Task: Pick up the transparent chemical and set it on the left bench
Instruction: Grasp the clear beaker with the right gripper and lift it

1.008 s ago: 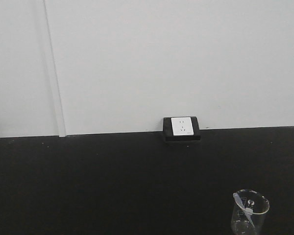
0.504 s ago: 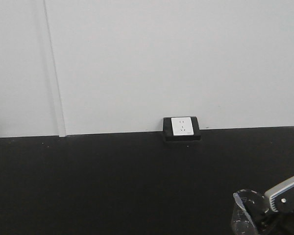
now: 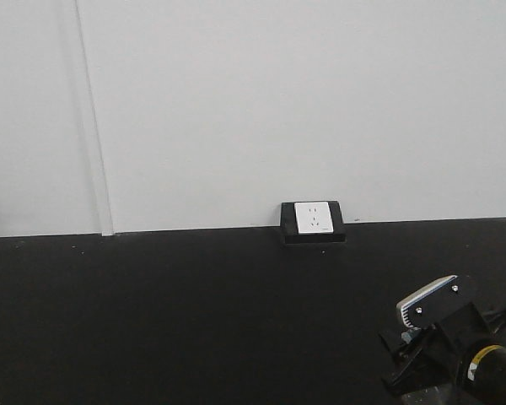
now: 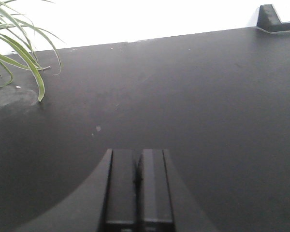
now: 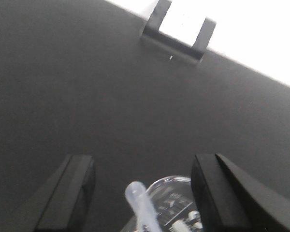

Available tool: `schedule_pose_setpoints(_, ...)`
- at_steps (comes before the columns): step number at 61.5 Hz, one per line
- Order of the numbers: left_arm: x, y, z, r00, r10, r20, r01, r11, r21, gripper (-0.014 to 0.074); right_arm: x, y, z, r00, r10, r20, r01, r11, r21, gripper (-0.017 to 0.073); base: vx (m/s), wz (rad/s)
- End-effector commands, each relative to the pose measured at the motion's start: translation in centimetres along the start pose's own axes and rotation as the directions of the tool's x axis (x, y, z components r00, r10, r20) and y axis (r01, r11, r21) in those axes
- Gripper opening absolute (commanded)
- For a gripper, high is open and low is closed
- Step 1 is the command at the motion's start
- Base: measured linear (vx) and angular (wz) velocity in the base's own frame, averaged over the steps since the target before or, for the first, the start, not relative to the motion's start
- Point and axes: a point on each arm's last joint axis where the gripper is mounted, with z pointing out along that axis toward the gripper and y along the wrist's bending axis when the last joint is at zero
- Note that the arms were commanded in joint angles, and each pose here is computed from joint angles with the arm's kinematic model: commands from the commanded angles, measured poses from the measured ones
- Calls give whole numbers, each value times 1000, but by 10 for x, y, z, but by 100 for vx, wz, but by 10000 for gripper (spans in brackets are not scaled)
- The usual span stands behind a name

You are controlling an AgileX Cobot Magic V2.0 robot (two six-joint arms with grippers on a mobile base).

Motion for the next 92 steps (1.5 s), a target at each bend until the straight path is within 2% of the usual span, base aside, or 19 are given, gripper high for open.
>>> schedule_pose_setpoints(1,-3,0,-1,997,-9,81,9,1000,-2,-3,-16,-6,2,995,16,99,-18,1000,26,492,0,0)
schedule_pose_setpoints(10,-3,0,-1,997,-9,81,9,1000,-2,-3,-10,-4,8,996,16,88,-17,1000,19,477,0,0)
schedule_pose_setpoints(16,-3,0,-1,997,-9,81,9,1000,-2,-3,-8,-4,9,997,16,78,-17,1000,16,417,0,0)
schedule_pose_setpoints(38,-3,0,-1,997,-9,81,9,1000,-2,-3,-13,-6,4,996,21,83,-23,999,26,-14,0,0)
schedule_pose_setpoints(49,-3,0,-1,997,-9,81,9,1000,-2,-3,-44,-17,-34,985,-29,169,16,997,81,-8,0,0)
schedule_pose_setpoints(54,-3,0,-1,997,-9,81,9,1000,-2,-3,-63,-25,-64,972,-2,236,-27,992,122,-8,0,0)
schedule_pose_setpoints(60,-3,0,-1,997,-9,81,9,1000,-2,-3,-85,-32,-113,938,78,337,-136,979,152,-6,0,0)
schedule_pose_setpoints(65,-3,0,-1,997,-9,81,9,1000,-2,-3,-92,-33,-154,915,117,386,-190,969,156,-6,0,0)
schedule_pose_setpoints(72,-3,0,-1,997,-9,81,9,1000,-2,-3,-83,-26,-197,905,109,412,-192,967,167,-4,0,0)
schedule_pose_setpoints(82,-3,0,-1,997,-9,81,9,1000,-2,-3,-57,-13,-228,907,110,407,-194,966,170,-4,0,0)
schedule_pose_setpoints(92,-3,0,-1,997,-9,81,9,1000,-2,-3,-45,-6,-256,872,89,481,-202,961,187,-4,0,0)
